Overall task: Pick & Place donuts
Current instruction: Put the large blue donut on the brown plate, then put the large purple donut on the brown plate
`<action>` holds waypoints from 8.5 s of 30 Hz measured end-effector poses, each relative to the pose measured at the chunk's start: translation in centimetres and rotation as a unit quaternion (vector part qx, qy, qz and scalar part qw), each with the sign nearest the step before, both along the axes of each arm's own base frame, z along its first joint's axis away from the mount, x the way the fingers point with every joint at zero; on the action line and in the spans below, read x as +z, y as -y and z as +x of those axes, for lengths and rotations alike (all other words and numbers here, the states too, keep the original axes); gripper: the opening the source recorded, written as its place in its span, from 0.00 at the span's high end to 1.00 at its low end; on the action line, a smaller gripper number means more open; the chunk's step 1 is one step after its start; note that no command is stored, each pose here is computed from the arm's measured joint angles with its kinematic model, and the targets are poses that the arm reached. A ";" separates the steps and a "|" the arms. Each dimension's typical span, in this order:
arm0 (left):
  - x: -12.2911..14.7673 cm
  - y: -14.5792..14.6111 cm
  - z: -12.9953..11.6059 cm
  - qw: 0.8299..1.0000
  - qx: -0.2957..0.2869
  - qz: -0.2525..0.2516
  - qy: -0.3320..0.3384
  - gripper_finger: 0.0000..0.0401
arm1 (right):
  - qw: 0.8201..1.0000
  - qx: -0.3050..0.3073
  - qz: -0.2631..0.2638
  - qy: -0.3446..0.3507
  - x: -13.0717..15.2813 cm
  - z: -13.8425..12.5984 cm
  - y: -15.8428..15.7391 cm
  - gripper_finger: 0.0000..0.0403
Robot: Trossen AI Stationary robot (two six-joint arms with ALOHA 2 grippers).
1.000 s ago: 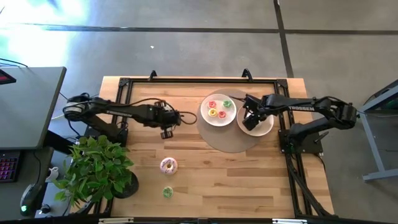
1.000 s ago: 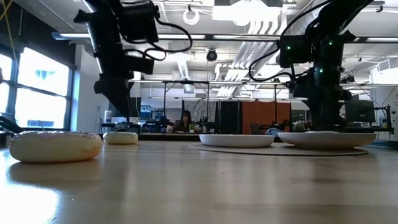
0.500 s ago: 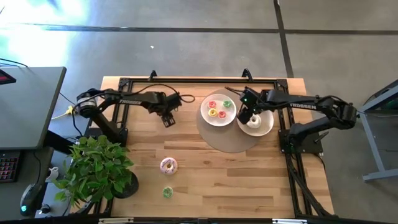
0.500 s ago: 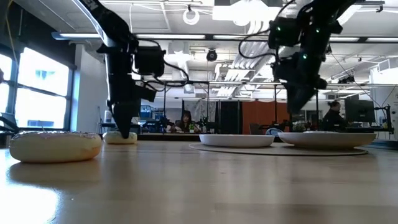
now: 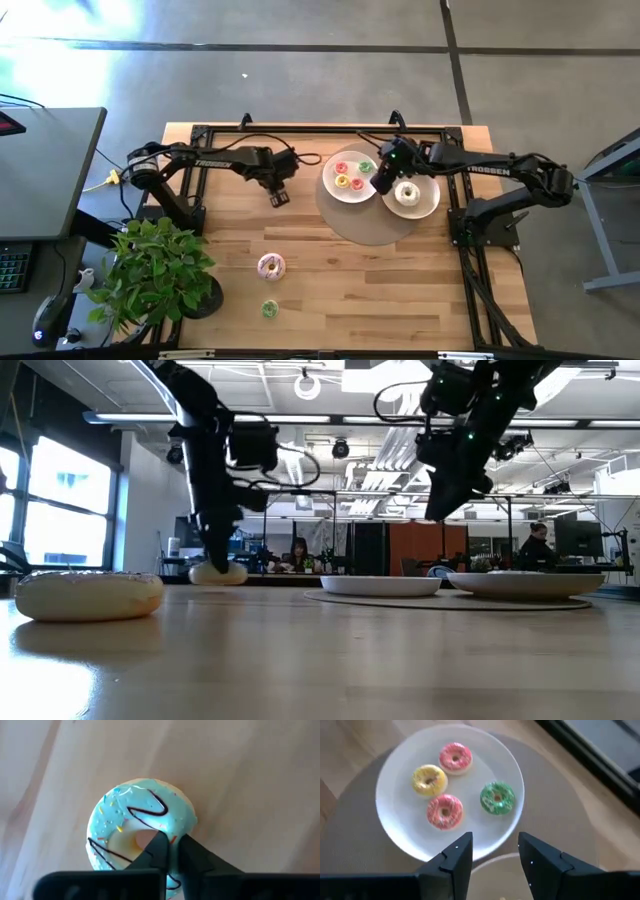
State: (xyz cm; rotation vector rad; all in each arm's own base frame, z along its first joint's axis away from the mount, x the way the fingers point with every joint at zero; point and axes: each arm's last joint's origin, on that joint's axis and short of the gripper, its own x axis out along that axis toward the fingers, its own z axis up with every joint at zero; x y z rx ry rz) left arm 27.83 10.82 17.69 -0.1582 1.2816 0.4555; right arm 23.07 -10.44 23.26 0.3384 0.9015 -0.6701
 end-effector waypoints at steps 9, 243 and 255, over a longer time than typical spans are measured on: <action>4.4 3.0 4.4 0.967 -0.177 -0.095 0.156 0.93 | 0.971 0.222 -0.039 0.078 1.2 2.3 -1.7 0.68; 18.1 5.0 -6.7 0.959 -0.099 0.081 0.252 0.48 | 0.957 -0.199 -0.069 -0.199 -2.7 -2.4 -11.0 0.97; 18.2 5.0 -6.6 0.958 -0.099 0.083 0.258 0.48 | 0.969 -0.072 -0.184 -0.148 -7.4 -3.8 -10.2 0.94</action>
